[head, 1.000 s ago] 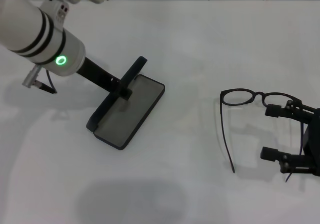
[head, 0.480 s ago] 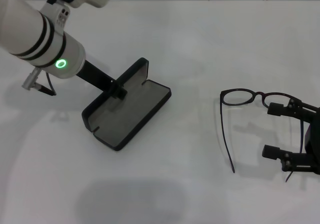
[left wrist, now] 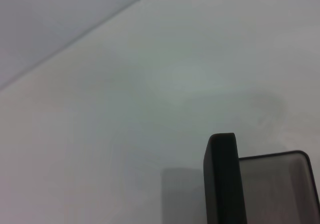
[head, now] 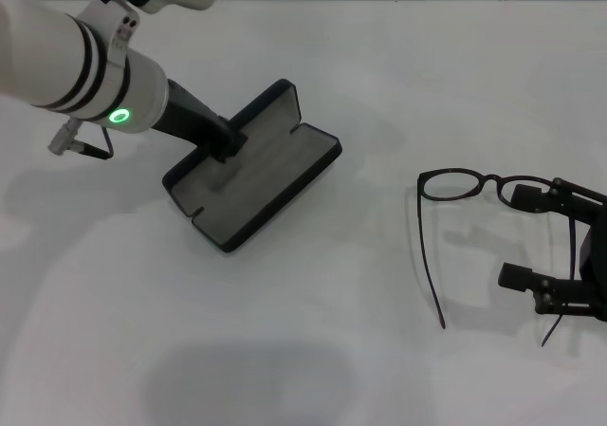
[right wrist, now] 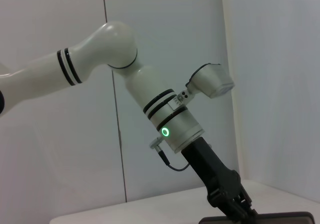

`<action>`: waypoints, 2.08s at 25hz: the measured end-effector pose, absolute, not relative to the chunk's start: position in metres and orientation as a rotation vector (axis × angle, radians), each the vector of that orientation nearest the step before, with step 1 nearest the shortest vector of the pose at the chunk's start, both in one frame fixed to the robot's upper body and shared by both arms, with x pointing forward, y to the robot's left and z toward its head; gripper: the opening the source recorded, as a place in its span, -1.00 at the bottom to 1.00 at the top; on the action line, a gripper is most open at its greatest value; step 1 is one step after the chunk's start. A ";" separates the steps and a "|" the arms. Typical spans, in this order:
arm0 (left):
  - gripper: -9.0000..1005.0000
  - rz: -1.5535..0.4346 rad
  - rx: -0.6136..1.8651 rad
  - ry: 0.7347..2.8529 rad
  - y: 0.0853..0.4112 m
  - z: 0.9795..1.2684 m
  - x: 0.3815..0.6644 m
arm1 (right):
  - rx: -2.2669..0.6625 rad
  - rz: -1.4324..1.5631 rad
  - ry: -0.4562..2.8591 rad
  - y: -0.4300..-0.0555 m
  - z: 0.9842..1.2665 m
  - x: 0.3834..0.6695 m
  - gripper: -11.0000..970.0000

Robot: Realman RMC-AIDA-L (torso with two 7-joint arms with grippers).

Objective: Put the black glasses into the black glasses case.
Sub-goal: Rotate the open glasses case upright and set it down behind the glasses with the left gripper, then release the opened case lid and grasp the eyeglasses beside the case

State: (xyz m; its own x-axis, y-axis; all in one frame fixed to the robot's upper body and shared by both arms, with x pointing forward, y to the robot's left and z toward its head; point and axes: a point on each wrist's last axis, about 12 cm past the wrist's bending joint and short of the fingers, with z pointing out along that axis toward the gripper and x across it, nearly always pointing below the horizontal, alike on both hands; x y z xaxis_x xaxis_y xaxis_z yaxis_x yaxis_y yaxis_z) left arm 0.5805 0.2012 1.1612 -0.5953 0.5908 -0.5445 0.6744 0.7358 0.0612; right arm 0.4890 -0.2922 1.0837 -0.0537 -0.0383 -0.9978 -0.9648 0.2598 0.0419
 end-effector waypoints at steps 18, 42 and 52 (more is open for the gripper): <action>-0.54 -0.239 1.412 1.927 0.179 1.165 0.577 | -0.905 0.988 1.382 -0.299 1.081 0.488 0.82; -0.34 0.038 1.716 1.674 0.148 1.130 0.559 | -0.825 0.937 1.378 -0.310 1.078 0.482 0.80; 0.15 -0.156 1.639 1.694 0.158 1.161 0.547 | -0.819 0.927 1.374 -0.311 1.079 0.483 0.77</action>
